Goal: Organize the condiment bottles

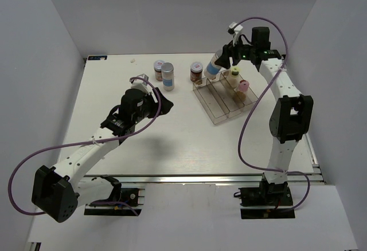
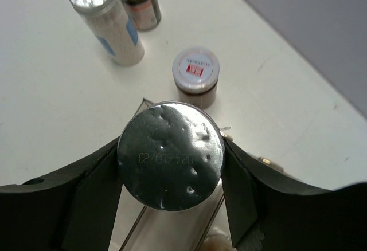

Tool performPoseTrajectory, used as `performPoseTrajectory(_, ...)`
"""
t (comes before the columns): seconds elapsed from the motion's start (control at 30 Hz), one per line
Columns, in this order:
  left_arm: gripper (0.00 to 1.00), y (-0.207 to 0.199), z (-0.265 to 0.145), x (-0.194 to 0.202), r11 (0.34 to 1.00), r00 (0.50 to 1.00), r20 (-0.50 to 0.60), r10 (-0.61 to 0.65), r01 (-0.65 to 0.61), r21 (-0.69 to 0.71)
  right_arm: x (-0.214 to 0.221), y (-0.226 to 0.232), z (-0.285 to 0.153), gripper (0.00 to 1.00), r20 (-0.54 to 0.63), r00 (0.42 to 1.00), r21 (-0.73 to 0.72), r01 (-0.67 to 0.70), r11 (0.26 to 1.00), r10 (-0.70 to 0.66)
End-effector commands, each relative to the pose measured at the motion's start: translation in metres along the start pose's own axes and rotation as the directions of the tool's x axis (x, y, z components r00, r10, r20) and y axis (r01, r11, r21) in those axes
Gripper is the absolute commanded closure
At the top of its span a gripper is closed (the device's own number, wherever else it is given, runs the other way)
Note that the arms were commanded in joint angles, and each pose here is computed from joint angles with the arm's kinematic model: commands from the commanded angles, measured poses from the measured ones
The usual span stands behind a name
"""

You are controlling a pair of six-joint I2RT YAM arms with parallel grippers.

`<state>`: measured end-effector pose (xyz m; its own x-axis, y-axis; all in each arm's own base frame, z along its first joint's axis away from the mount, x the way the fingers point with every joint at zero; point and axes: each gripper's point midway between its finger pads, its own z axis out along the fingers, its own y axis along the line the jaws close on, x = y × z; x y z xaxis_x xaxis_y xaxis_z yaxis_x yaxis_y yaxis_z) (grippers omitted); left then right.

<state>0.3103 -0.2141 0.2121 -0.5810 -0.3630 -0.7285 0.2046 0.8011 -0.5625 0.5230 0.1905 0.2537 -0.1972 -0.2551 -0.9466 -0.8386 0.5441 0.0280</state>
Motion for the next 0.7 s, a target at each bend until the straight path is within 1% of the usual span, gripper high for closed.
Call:
performPoseTrajectory(0.0,0.24,-0.002,-0.007,-0.006,1.000,1.000,0.021,0.008,-0.008,0.011,-0.001,-0.010,-0.013,1.00,-0.054,0.998,0.053,0.041,0.998,-0.038)
performPoseTrajectory(0.07,0.24,-0.002,-0.006,-0.006,1.000,1.000,0.018,0.009,-0.009,0.011,0.004,-0.013,-0.012,1.00,-0.078,0.996,0.053,0.057,0.997,-0.053)
performPoseTrajectory(0.17,0.23,-0.002,-0.005,-0.007,1.000,1.000,0.019,0.012,-0.012,0.009,0.016,-0.018,-0.013,1.00,-0.126,0.992,0.084,0.043,0.996,-0.032)
performPoseTrajectory(0.33,0.23,-0.001,-0.002,-0.006,1.000,1.000,0.014,0.017,-0.017,0.006,0.033,-0.022,-0.010,1.00,-0.166,0.986,0.101,0.038,0.994,-0.021)
performPoseTrajectory(0.57,0.17,-0.003,-0.002,-0.009,1.000,1.000,0.011,0.026,-0.026,0.004,0.054,-0.029,0.006,1.00,-0.212,0.977,0.128,0.052,0.990,-0.024)
performPoseTrajectory(0.63,0.15,0.002,-0.001,-0.015,0.999,0.999,0.032,0.031,-0.030,-0.034,0.056,-0.031,0.010,1.00,-0.216,0.976,0.128,0.053,0.990,-0.025)
performPoseTrajectory(0.67,0.13,0.002,0.000,-0.017,0.999,0.999,0.036,0.031,-0.030,-0.041,0.057,-0.032,0.011,0.90,-0.218,0.976,0.129,0.053,0.990,-0.024)
